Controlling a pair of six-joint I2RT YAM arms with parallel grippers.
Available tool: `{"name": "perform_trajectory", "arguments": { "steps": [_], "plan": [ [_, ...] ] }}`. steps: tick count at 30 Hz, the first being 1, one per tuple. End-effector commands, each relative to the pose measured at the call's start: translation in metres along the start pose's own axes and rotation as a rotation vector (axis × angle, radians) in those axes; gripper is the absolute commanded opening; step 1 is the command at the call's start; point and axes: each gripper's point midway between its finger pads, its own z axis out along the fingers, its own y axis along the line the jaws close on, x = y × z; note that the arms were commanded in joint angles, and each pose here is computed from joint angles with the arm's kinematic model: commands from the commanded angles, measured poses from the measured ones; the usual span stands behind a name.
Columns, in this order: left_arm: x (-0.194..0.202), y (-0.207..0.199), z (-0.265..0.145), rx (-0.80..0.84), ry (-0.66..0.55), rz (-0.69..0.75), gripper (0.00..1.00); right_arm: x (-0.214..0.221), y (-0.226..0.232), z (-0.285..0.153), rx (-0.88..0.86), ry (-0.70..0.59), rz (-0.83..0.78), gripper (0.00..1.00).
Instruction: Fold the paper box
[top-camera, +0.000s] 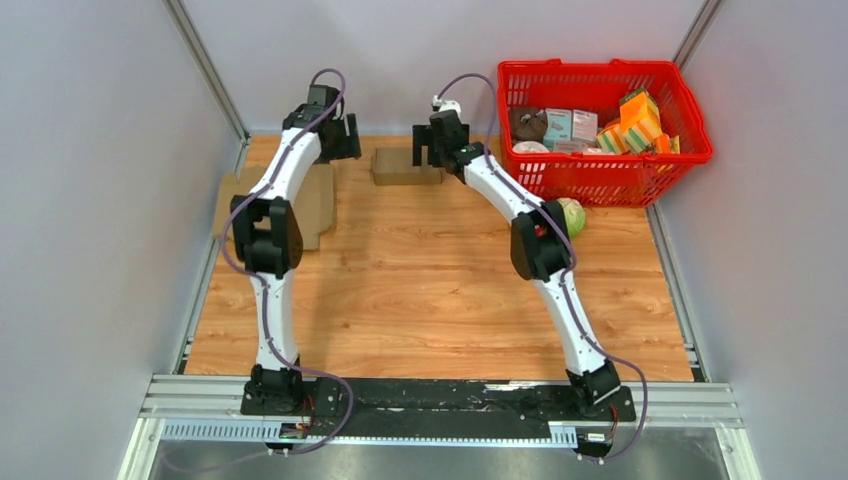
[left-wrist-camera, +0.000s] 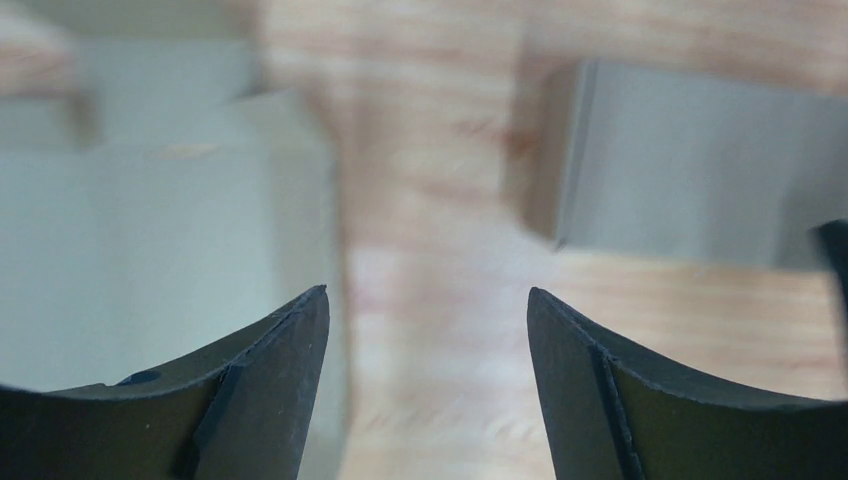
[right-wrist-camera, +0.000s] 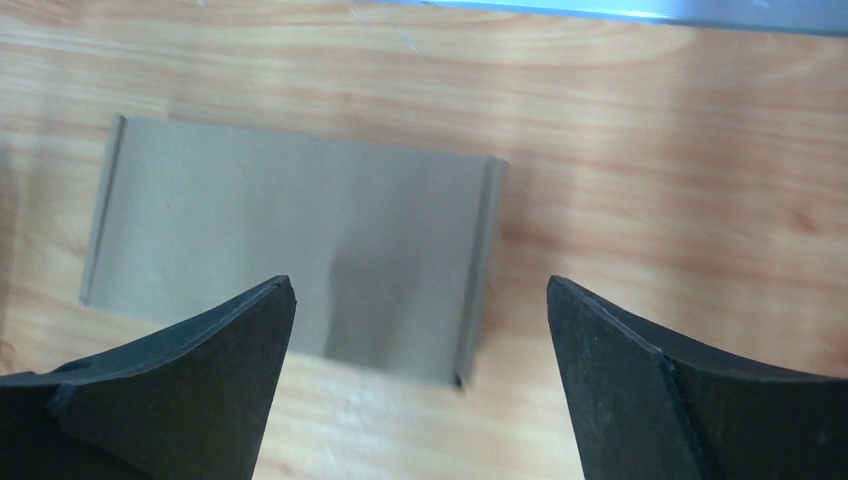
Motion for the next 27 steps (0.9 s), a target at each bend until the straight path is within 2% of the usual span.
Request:
{"name": "perform_trajectory", "arguments": {
  "steps": [1, 3, 4, 5, 7, 8, 9, 11, 12, 15, 16, 18, 20, 22, 23, 25, 27],
  "plan": [
    [0.012, 0.067, -0.085, -0.268, 0.032, 0.169, 0.8, -0.092, -0.011, -0.105, 0.111, -0.113, -0.074, 1.0],
    [0.048, 0.085, -0.082, -0.344, 0.147, 0.197, 0.79, -0.076, -0.02, -0.123, 0.16, -0.063, -0.097, 1.0],
    [0.058, 0.09, -0.08, -0.372, 0.173, 0.208, 0.79, -0.074, -0.02, -0.133, 0.163, -0.054, -0.104, 1.0],
    [0.065, 0.091, -0.078, -0.386, 0.189, 0.221, 0.79, -0.091, -0.017, -0.16, 0.15, -0.09, -0.092, 1.0],
    [0.08, 0.093, -0.072, -0.386, 0.212, 0.233, 0.79, -0.069, -0.015, -0.174, 0.138, -0.041, -0.095, 1.0],
    [0.084, 0.087, -0.069, -0.377, 0.209, 0.248, 0.79, -0.086, -0.009, -0.2, 0.104, -0.085, -0.073, 1.0],
    [0.086, 0.085, -0.064, -0.367, 0.199, 0.258, 0.79, -0.062, -0.012, -0.202, 0.103, -0.038, -0.085, 1.0],
    [0.091, 0.082, -0.057, -0.387, 0.2, 0.279, 0.8, -0.064, 0.0, -0.231, 0.041, -0.058, -0.056, 1.0],
    [0.092, 0.081, -0.054, -0.391, 0.199, 0.288, 0.8, -0.044, -0.002, -0.234, 0.035, -0.02, -0.065, 1.0],
    [0.097, 0.079, -0.045, -0.407, 0.209, 0.31, 0.8, -0.03, 0.005, -0.259, 0.013, -0.022, -0.075, 1.0],
    [0.1, 0.079, -0.042, -0.41, 0.218, 0.315, 0.8, -0.009, 0.0, -0.257, 0.022, 0.02, -0.085, 1.0],
    [0.098, 0.079, -0.042, -0.441, 0.204, 0.341, 0.79, 0.006, 0.005, -0.269, 0.002, 0.043, -0.089, 1.0],
    [0.104, 0.083, -0.041, -0.471, 0.238, 0.354, 0.74, 0.033, 0.005, -0.274, 0.007, 0.095, -0.115, 1.0],
    [0.108, 0.085, -0.035, -0.485, 0.273, 0.359, 0.69, 0.039, 0.005, -0.282, 0.008, 0.105, -0.114, 1.0],
    [0.116, 0.091, -0.041, -0.518, 0.335, 0.376, 0.6, 0.049, 0.003, -0.286, 0.014, 0.132, -0.125, 1.0],
    [0.116, 0.091, -0.033, -0.525, 0.365, 0.387, 0.56, 0.047, 0.004, -0.299, 0.003, 0.125, -0.109, 1.0],
    [0.112, 0.094, -0.038, -0.556, 0.378, 0.399, 0.45, 0.049, 0.004, -0.308, -0.005, 0.117, -0.108, 1.0]
  ]
}}
